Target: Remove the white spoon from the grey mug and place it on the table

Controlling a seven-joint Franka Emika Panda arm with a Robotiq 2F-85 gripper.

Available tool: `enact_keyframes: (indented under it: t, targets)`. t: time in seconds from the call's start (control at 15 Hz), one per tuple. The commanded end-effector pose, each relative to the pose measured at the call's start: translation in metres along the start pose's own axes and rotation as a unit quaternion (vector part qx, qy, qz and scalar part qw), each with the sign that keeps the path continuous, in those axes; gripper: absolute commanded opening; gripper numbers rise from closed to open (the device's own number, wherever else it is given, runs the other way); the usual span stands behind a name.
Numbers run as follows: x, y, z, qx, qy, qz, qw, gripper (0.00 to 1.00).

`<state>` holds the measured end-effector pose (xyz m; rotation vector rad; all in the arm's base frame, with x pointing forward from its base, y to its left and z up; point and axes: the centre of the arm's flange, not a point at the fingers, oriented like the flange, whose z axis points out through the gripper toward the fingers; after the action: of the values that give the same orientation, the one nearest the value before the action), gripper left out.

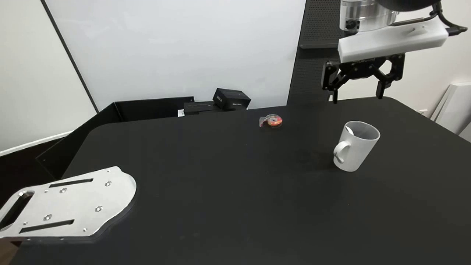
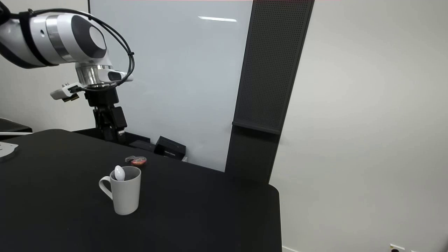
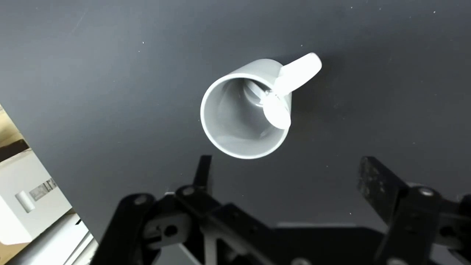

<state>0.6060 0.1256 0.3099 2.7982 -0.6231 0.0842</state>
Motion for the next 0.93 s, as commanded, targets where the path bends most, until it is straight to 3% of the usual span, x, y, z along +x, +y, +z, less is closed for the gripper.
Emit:
enact_keyframes:
  t: [0.0, 0.87]
  targets:
    - [-0.008, 0.000, 0.008, 0.007, 0.011, -0.009, 0.9999, 1.00]
    - [0.000, -0.017, 0.048, 0.022, 0.013, -0.012, 0.9996, 1.00]
